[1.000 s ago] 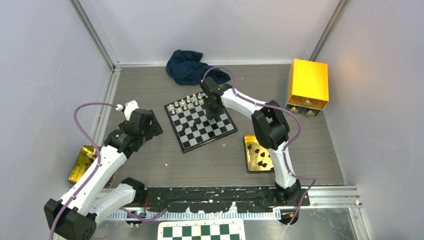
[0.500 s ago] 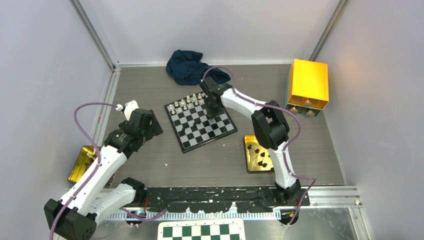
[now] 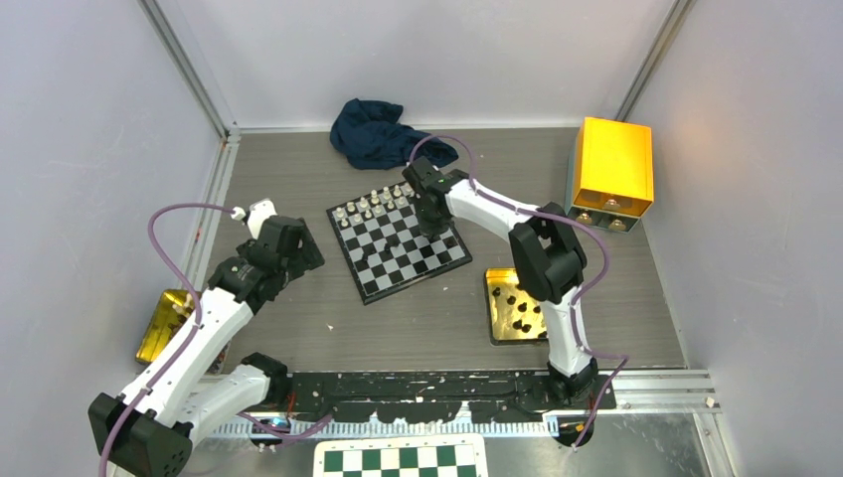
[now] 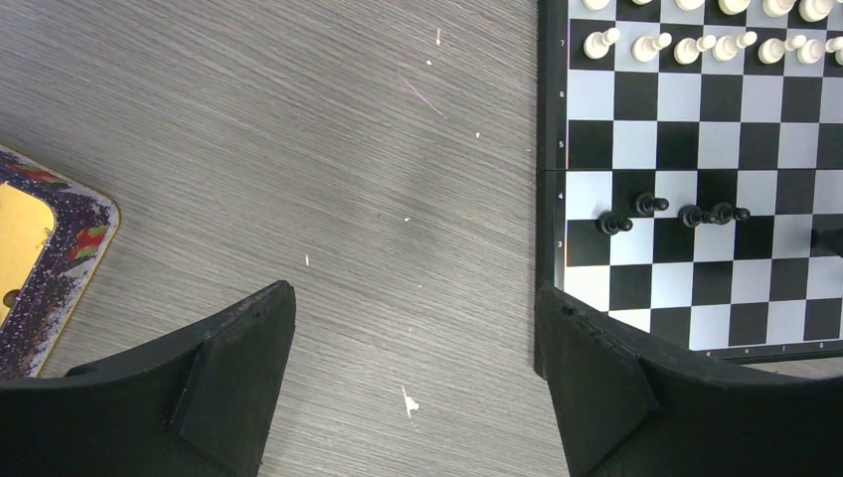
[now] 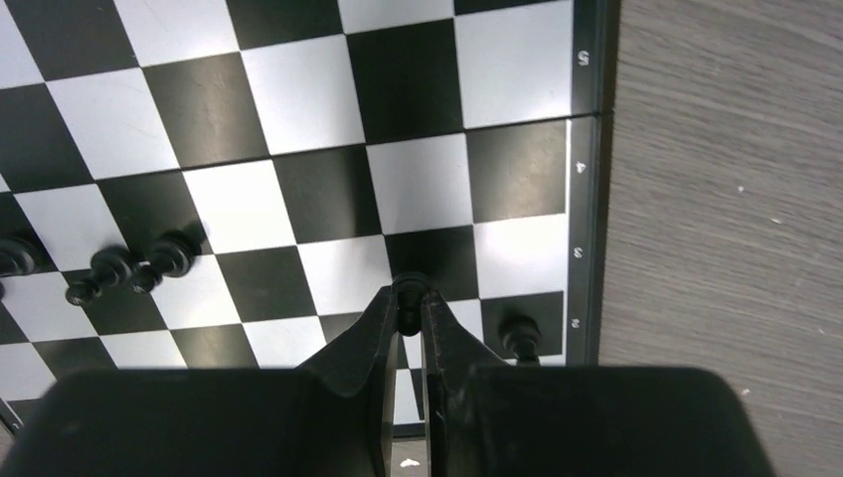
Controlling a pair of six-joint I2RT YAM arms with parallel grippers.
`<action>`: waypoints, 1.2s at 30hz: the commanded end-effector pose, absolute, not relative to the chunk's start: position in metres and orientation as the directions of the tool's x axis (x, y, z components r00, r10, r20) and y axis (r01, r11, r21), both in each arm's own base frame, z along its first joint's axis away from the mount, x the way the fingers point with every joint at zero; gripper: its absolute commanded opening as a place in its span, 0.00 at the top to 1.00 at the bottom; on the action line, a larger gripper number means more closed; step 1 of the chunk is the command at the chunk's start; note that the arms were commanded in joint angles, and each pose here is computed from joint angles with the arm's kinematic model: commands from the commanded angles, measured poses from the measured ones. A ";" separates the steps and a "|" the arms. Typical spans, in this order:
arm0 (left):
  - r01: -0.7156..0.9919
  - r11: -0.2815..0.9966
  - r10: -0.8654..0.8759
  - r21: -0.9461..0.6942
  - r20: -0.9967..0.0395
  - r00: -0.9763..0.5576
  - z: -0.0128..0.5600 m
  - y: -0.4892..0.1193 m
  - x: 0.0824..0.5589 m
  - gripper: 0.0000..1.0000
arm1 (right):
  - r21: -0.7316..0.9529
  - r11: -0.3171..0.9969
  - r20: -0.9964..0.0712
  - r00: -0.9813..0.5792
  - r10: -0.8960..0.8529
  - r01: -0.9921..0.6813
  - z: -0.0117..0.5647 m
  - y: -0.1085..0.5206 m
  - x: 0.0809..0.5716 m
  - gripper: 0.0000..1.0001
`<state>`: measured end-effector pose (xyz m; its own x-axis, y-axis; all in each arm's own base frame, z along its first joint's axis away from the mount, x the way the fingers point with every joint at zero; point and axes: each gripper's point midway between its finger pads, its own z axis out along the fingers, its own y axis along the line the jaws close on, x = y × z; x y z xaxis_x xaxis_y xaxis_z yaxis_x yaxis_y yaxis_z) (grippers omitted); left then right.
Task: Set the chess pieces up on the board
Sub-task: Pick up the chess piece from the chessboard, then place the chess piece on the chessboard.
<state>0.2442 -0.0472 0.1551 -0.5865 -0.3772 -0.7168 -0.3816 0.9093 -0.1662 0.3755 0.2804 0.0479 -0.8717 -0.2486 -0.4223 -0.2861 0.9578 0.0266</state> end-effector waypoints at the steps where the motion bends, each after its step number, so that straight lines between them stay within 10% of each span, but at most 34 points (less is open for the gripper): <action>1: -0.373 0.908 -0.382 -0.190 -0.740 -0.553 0.167 -0.050 0.253 0.09 | 0.029 0.962 -0.504 -0.835 -0.222 -0.273 0.085 0.276 0.377 0.97; 36: -0.371 0.909 -0.381 -0.188 -0.733 -0.563 0.167 -0.052 0.254 0.10 | 0.043 0.972 -0.467 -0.864 -0.185 -0.231 0.075 0.266 0.359 0.97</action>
